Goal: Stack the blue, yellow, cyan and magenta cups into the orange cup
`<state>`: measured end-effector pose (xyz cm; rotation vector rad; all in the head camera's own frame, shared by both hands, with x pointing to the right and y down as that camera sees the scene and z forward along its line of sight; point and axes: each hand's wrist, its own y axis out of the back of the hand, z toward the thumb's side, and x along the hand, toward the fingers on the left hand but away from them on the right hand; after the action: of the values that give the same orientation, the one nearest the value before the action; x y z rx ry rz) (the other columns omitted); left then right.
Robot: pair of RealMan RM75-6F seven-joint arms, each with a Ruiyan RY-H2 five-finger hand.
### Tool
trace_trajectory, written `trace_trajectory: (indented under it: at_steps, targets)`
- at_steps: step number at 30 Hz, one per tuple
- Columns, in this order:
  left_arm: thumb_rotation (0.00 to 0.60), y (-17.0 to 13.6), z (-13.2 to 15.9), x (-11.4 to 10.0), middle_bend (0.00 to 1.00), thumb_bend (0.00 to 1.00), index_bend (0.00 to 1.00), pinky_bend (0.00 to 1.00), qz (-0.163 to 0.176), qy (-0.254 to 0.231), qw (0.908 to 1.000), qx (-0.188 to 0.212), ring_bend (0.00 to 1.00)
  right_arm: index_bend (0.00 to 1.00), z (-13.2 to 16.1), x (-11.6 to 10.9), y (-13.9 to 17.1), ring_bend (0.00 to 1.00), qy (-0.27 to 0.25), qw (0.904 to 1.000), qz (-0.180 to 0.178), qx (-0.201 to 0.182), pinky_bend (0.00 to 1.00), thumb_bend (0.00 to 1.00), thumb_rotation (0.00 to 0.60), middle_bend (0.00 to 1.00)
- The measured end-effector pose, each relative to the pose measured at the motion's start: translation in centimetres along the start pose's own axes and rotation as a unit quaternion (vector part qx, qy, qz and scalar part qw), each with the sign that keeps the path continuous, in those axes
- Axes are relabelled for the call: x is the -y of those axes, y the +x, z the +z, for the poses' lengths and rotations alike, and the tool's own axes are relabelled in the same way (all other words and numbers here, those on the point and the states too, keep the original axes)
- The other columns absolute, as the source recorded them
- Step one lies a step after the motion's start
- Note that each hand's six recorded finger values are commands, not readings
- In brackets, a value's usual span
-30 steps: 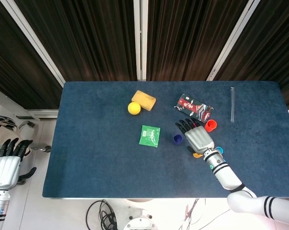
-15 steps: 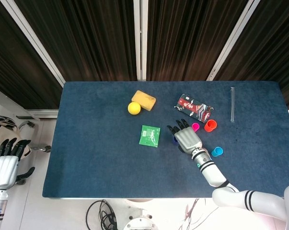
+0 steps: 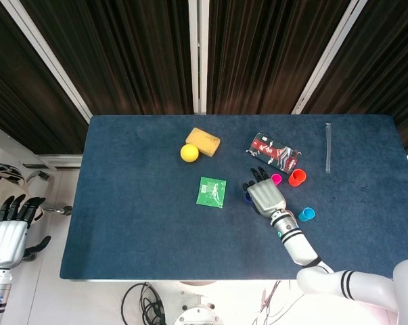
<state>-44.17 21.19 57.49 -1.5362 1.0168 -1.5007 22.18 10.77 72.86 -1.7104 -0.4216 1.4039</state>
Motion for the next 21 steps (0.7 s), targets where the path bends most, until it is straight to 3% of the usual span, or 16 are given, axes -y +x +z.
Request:
trace_trajectory:
  at_steps: [12,21]
  targets:
    - [0.600,0.0,-0.2,0.2,0.14,0.19,0.15,0.00,-0.004,-0.004,1.0000,-0.002,0.03,0.45,-0.6,-0.5,-0.1,0.05,-0.010,0.9998,-0.017,0.009,0.00,0.31,0.600,0.47]
    - [0.600,-0.1,-0.4,0.3,0.14,0.19,0.15,0.00,-0.005,-0.008,1.0000,-0.002,0.03,0.46,-4.6,-4.6,0.4,0.07,-0.053,0.9951,-0.071,0.046,0.00,0.32,0.600,0.49]
